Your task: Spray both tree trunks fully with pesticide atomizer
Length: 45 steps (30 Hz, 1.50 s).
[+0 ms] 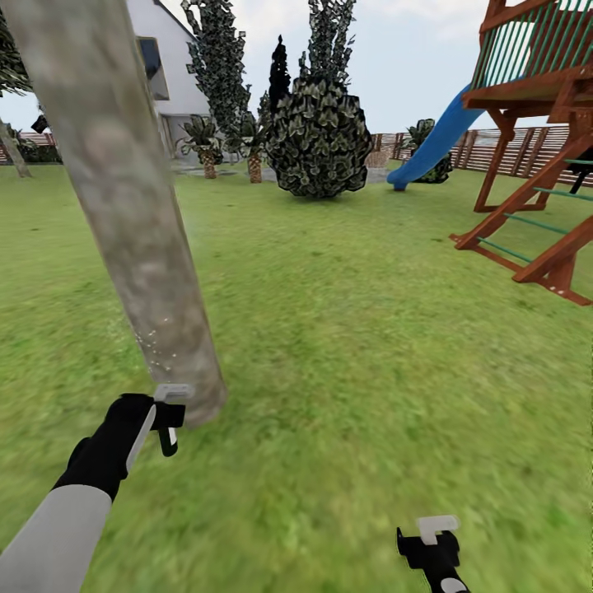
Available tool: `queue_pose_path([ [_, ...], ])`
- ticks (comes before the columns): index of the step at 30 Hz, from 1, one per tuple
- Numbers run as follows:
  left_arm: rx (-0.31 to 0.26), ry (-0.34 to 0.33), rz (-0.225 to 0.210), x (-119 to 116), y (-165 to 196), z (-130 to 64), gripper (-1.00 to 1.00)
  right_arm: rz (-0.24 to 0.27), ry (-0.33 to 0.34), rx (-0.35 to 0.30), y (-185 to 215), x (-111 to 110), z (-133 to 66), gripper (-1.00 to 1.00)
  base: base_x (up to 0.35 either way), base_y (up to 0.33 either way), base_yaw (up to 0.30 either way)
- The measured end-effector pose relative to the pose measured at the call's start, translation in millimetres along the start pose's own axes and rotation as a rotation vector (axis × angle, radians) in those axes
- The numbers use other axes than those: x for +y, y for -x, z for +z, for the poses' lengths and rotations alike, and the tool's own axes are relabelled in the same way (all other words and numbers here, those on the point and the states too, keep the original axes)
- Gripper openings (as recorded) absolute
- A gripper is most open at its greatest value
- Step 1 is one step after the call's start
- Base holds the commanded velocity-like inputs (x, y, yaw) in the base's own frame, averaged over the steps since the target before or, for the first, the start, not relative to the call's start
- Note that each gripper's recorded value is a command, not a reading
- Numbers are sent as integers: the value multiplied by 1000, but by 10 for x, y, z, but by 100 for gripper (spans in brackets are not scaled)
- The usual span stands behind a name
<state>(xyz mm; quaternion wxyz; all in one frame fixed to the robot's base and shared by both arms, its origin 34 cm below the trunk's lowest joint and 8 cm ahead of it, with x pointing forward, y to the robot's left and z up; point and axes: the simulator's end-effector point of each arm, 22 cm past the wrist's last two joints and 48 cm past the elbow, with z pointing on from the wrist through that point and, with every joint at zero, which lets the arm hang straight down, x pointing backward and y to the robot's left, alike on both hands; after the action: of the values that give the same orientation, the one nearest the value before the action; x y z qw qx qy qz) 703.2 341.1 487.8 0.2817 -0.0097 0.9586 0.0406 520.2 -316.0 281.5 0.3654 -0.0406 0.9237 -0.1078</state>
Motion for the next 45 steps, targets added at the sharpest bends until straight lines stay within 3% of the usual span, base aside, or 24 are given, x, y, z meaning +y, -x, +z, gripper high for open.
queue_pose_path([
  [8,0,1,0,5,0,0,-100,0,1,0,3,6,0,100,160,-260,10],
  [27,0,19,0,45,-1,-1,-100,1,2,-1,5,13,0,100,145,-260,264],
  [38,0,18,-1,41,0,0,-100,1,5,-1,5,20,0,100,139,-260,14],
  [45,0,20,-4,59,-1,-2,-100,1,4,-1,6,19,0,100,138,-260,250],
])
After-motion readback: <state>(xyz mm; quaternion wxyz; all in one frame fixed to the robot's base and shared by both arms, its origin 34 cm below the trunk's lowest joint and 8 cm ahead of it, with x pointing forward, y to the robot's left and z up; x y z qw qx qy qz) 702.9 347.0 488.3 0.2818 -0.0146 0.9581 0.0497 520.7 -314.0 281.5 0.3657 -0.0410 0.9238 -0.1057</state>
